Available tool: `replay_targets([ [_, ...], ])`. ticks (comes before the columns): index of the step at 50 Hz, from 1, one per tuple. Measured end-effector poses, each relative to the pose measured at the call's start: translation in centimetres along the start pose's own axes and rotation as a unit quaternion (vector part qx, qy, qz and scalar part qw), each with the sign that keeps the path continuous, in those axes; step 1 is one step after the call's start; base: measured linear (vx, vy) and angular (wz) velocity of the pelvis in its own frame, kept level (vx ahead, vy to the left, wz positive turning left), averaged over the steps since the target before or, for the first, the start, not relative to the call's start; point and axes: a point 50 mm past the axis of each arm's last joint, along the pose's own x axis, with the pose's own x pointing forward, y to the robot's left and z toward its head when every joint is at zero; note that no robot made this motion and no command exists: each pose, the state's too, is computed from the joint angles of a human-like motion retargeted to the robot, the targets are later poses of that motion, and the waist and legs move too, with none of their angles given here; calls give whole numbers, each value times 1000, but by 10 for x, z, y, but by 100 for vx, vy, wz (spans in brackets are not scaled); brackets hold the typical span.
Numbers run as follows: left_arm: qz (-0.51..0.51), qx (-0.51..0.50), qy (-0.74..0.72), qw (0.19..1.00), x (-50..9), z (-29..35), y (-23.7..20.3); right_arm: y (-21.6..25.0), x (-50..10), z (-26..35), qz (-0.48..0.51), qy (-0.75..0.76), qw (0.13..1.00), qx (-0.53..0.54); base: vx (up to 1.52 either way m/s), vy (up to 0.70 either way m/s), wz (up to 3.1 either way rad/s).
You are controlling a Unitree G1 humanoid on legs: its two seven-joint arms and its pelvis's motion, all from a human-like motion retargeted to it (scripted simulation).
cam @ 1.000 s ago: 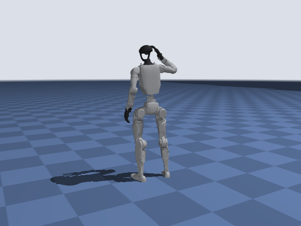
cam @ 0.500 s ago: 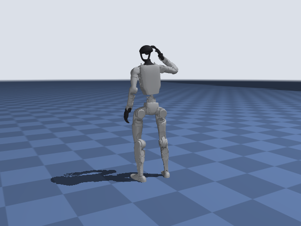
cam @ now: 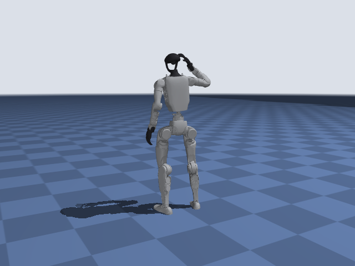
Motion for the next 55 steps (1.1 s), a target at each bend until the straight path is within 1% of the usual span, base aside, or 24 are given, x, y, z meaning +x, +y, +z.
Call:
replay_targets([
  [44, 13, -4, 6, 1000, -1, -4, 6, 0, 1, 2, -6, -10, 1000, 4, 0, 0, 0],
  [50, 16, -5, 4, 1000, 0, -2, 4, -3, -7, -9, -27, 23, 999, 16, 0, 0, 0],
  [55, 20, -1, 0, 1000, 2, 1, 3, -3, -26, -31, -47, 97, 994, 21, 0, 0, 0],
])
